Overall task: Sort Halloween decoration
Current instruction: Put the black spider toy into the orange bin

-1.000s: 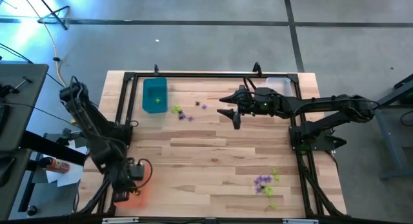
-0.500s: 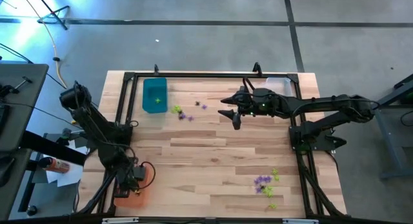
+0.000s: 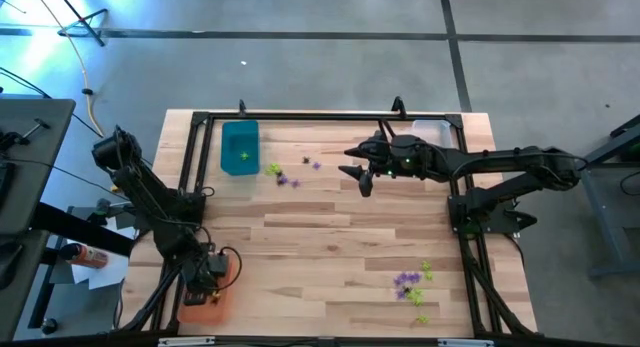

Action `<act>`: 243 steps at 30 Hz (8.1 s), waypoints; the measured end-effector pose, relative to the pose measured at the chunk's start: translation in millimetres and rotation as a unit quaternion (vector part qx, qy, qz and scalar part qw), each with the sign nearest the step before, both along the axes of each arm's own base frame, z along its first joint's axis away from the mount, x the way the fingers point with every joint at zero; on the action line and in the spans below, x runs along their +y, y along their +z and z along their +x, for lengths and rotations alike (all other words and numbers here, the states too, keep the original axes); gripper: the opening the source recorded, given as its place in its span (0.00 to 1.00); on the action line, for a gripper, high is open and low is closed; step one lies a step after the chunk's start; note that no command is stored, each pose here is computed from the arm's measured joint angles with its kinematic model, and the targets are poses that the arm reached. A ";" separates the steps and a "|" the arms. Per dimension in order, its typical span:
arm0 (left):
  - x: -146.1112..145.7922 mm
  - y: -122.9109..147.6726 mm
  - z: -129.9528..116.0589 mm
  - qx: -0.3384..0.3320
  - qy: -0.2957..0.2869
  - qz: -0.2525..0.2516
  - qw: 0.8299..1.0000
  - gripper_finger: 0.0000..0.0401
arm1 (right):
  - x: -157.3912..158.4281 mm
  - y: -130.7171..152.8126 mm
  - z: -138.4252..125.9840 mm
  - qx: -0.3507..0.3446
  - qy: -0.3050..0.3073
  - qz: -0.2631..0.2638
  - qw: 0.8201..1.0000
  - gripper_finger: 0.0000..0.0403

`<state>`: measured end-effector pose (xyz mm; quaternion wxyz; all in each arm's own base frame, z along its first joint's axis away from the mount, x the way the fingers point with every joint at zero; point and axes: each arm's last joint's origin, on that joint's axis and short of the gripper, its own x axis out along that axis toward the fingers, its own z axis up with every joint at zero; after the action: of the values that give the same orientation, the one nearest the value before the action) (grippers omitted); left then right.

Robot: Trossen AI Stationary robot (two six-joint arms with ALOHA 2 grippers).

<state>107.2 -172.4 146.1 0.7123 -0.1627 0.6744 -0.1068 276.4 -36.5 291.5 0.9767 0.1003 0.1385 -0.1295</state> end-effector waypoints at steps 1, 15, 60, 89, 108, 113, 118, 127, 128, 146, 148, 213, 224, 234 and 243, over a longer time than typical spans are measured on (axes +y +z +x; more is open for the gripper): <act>0.0 0.0 0.0 0.002 0.006 -0.001 1.000 0.14 | -0.3 -0.1 -0.1 0.000 -0.001 0.000 1.000 0.60; 21.4 101.5 8.4 -0.133 0.085 -0.170 0.973 0.38 | 0.8 1.8 0.8 -0.011 0.034 0.008 0.999 0.60; 227.0 180.9 108.6 -0.541 0.301 0.276 0.736 0.38 | 184.1 -76.9 -67.9 0.502 0.049 0.540 0.674 0.60; 227.1 178.1 107.9 -0.529 0.303 0.275 0.744 0.38 | 214.4 -144.9 -60.0 0.488 -0.094 0.573 0.652 0.60; 226.2 173.0 106.7 -0.507 0.316 0.258 0.759 0.38 | 218.9 -159.5 -65.8 0.513 -0.120 0.544 0.654 0.60; 226.2 173.1 106.8 -0.508 0.315 0.258 0.759 0.38 | 219.9 -158.3 -67.6 0.535 -0.101 0.543 0.639 0.60; 226.2 173.2 106.8 -0.508 0.315 0.258 0.759 0.38 | 219.4 -149.3 -71.4 0.545 -0.077 0.541 0.636 0.60; 226.1 172.6 106.6 -0.506 0.315 0.259 0.761 0.38 | 212.8 -130.2 -70.9 0.481 -0.073 0.546 0.682 0.60; 226.1 172.5 106.5 -0.505 0.315 0.259 0.761 0.38 | 211.9 -130.8 -71.3 0.481 -0.078 0.543 0.684 0.60; 226.1 172.0 106.4 -0.502 0.318 0.256 0.762 0.38 | 206.5 -146.8 -72.6 0.490 -0.134 0.504 0.699 0.60; 226.0 171.9 106.4 -0.502 0.318 0.256 0.762 0.38 | 206.8 -148.1 -72.2 0.491 -0.135 0.503 0.699 0.60; 226.0 172.3 106.5 -0.503 0.337 0.240 0.759 0.38 | 102.6 -145.3 -21.1 0.419 0.050 0.230 0.877 0.60; 226.0 172.6 106.6 -0.503 0.362 0.218 0.754 0.38 | 124.9 -144.4 -26.0 0.408 0.161 -0.025 0.899 0.60; 226.1 172.7 106.6 -0.503 0.375 0.207 0.751 0.38 | 131.2 -157.0 -16.5 0.398 0.211 -0.046 0.892 0.60; 226.1 172.6 106.6 -0.503 0.374 0.207 0.751 0.38 | 141.4 -167.1 -16.9 0.408 0.201 -0.039 0.890 0.56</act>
<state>213.8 53.7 318.7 0.9477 -0.1736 0.1099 0.2444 259.5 104.9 124.4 0.8425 -0.0299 0.5368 0.0350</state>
